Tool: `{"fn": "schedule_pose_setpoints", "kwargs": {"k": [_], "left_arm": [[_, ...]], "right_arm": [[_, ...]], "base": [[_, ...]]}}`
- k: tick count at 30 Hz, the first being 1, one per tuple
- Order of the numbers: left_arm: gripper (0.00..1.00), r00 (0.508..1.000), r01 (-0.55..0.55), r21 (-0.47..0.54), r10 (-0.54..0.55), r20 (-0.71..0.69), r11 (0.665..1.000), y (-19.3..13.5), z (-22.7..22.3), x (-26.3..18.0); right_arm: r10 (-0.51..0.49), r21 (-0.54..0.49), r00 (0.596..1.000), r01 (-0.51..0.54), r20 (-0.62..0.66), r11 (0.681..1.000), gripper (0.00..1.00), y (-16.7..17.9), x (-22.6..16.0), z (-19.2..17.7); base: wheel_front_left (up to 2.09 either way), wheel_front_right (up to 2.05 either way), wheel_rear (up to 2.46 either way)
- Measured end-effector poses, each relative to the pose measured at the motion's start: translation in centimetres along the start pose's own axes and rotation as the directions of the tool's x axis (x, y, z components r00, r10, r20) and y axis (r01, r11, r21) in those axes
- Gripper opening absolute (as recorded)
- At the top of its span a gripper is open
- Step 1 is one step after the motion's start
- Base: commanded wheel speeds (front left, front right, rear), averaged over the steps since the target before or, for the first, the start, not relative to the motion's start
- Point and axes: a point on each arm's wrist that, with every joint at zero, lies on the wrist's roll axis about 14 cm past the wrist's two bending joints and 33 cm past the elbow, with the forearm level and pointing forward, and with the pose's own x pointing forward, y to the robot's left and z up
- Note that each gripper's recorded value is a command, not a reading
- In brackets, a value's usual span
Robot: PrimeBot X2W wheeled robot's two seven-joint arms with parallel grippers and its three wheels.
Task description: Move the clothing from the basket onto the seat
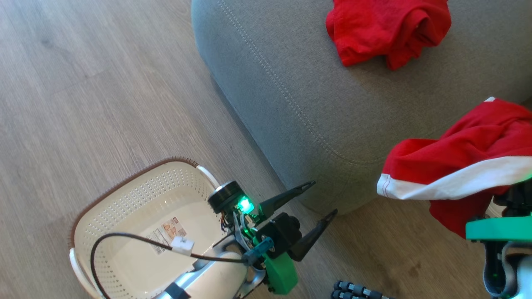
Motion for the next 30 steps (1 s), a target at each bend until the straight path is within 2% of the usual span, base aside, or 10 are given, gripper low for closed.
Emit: {"fn": "schedule_pose_setpoints", "kwargs": {"k": [9,19,24,30], "left_arm": [[1.00,1.000,0.009,0.009,-0.009,0.005,1.000,0.1,0.4,0.3],[1.00,0.997,-0.077,-0.003,0.077,0.030,0.997,2.1,0.9,0.3],[1.00,0.997,-0.080,-0.018,0.080,0.022,0.997,2.4,0.1,0.2],[1.00,0.997,-0.076,-0.047,0.076,-0.001,0.996,2.9,-1.7,0.0]], "right_arm": [[-0.016,0.006,1.000,0.016,0.016,1.000,0.00,-0.4,-0.1,0.5],[0.006,-0.022,0.999,-0.005,0.051,1.000,0.00,-0.2,1.0,1.6],[0.041,-0.073,0.987,-0.030,0.153,0.997,0.00,0.1,3.9,4.9],[0.129,-0.154,0.956,-0.091,0.262,0.984,0.00,2.1,8.0,8.9]], "base": [[0.00,0.00,0.00],[0.00,0.00,0.00],[0.00,0.00,0.00],[0.00,0.00,0.00]]}}
